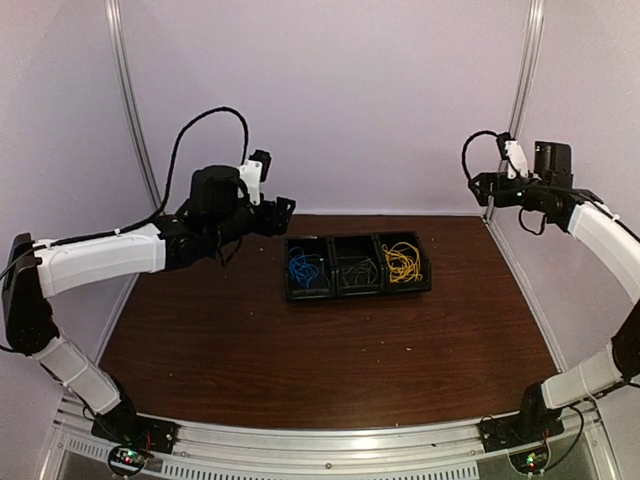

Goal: Untangle the cables

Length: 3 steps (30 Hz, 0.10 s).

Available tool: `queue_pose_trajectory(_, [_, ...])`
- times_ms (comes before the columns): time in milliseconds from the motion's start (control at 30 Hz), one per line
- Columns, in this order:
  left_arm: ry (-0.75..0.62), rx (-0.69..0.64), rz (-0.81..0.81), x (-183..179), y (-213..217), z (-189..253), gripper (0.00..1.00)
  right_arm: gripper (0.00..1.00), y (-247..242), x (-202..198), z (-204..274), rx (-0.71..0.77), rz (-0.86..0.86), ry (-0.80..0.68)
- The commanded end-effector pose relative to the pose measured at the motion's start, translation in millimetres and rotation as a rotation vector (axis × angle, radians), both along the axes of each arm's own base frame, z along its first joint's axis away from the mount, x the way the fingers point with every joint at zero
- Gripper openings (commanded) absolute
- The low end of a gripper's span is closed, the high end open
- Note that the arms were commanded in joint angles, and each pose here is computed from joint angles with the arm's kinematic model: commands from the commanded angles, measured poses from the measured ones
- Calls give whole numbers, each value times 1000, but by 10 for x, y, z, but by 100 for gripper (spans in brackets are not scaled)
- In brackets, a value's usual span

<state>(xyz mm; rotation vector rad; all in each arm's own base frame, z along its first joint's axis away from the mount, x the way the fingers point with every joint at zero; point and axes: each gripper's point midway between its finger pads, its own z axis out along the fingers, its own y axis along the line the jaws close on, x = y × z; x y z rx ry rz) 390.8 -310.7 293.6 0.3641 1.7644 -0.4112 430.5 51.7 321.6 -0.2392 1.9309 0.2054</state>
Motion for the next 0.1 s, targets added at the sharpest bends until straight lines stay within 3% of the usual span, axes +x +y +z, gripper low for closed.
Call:
queue_pose_trajectory(0, [-13,141,45,-36,295,175,80,100,-202,-85,256,-9,-118,-102])
queue_pose_trajectory(67, [-30,168,43,-68,344,230,82,100,-178,-114,247,-8,-103,-100])
